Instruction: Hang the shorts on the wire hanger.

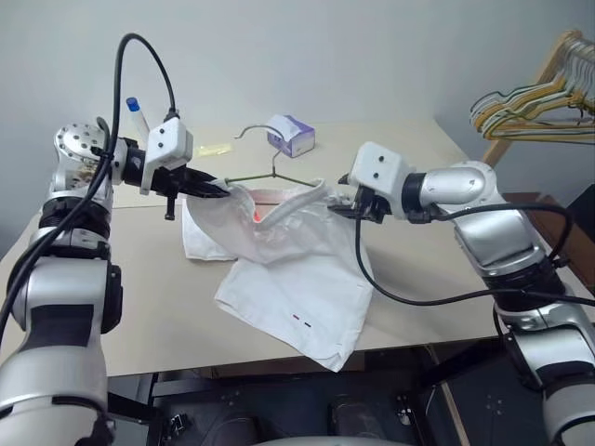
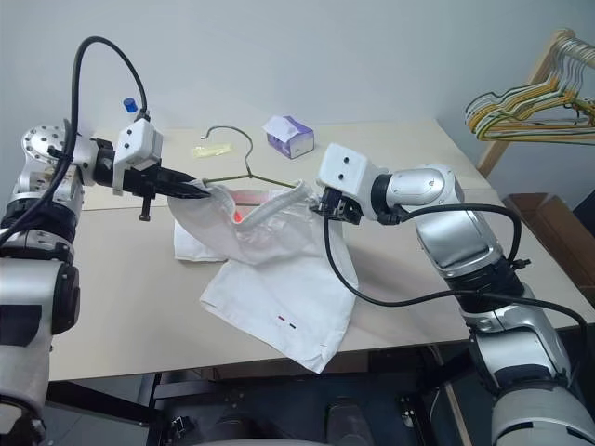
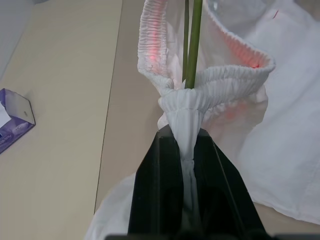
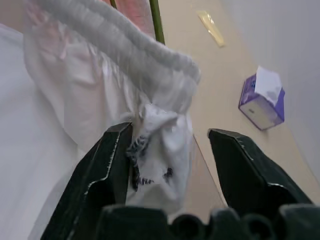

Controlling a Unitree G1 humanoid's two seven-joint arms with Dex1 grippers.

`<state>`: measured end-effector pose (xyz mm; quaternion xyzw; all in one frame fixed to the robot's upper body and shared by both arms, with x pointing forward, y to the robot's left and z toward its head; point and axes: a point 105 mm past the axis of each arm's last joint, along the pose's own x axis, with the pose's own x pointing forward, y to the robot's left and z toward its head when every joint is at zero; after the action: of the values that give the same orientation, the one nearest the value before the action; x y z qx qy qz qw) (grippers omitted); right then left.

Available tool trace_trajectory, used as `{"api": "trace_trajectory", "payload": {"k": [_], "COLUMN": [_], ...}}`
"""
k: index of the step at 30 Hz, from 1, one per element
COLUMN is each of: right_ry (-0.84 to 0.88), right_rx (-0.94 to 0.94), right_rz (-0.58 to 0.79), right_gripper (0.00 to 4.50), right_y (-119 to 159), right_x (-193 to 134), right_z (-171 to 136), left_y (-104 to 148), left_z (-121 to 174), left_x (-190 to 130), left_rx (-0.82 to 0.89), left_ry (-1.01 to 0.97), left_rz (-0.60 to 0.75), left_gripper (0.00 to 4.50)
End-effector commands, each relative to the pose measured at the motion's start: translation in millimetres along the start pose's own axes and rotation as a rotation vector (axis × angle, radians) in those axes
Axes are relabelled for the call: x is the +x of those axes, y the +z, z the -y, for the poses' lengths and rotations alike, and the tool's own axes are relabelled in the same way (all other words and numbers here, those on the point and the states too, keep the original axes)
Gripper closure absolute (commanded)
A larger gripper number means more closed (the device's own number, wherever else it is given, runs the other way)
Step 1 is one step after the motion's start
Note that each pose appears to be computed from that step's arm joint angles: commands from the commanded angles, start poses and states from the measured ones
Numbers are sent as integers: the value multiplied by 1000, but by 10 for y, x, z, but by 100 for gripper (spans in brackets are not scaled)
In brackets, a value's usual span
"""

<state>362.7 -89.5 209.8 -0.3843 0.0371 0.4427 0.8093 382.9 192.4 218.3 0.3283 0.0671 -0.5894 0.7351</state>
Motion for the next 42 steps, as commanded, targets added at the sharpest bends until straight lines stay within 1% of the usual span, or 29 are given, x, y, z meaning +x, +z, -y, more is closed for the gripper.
{"api": "trace_trajectory", "payload": {"k": [1, 5, 8, 11, 16, 20, 23, 29, 30, 32, 33, 34, 37, 40, 42], "right_ry": [-41, 108, 198, 218, 210, 226, 235, 221, 218, 212, 208, 205, 197, 182, 160], "right_rx": [8, 138, 187, 247, 277, 285, 301, 300, 293, 293, 295, 296, 301, 319, 347], "right_rz": [55, 131, 166, 149, 113, 120, 130, 103, 98, 98, 99, 99, 97, 95, 91], "right_gripper": [178, 178, 178, 178, 178, 178, 233, 435, 449, 449, 450, 450, 450, 450, 450], "right_y": [111, 205, 252, 229, 148, 159, 168, 107, 95, 85, 80, 77, 62, 34, 4], "right_x": [-72, -141, -187, -160, -69, -47, -54, -37, -33, -26, -23, -21, -19, -30, -36], "right_z": [109, 3, -54, -15, 37, 19, 12, 1, -4, -10, -13, -16, -29, -38, -24], "left_y": [107, 117, 148, 182, 214, 223, 226, 204, 203, 192, 184, 179, 190, 283, 297], "left_z": [-44, -33, -33, -27, -14, -13, -11, -9, -14, -18, -21, -24, -61, -187, -271], "left_x": [-68, -46, -30, -16, 7, 15, 17, 16, 14, 7, 4, 1, -4, -48, -94], "left_rx": [52, 65, 72, 76, 83, 86, 88, 83, 79, 77, 75, 73, 71, 44, 40], "left_ry": [23, 15, 12, 6, -7, -11, -12, -9, -5, 4, 11, 16, 56, 165, 243], "left_rz": [18, 23, 42, 62, 78, 82, 85, 83, 87, 93, 98, 101, 126, 211, 216], "left_gripper": [450, 450, 450, 450, 450, 450, 450, 450, 450, 450, 383, 363, 269, 168, 105]}}
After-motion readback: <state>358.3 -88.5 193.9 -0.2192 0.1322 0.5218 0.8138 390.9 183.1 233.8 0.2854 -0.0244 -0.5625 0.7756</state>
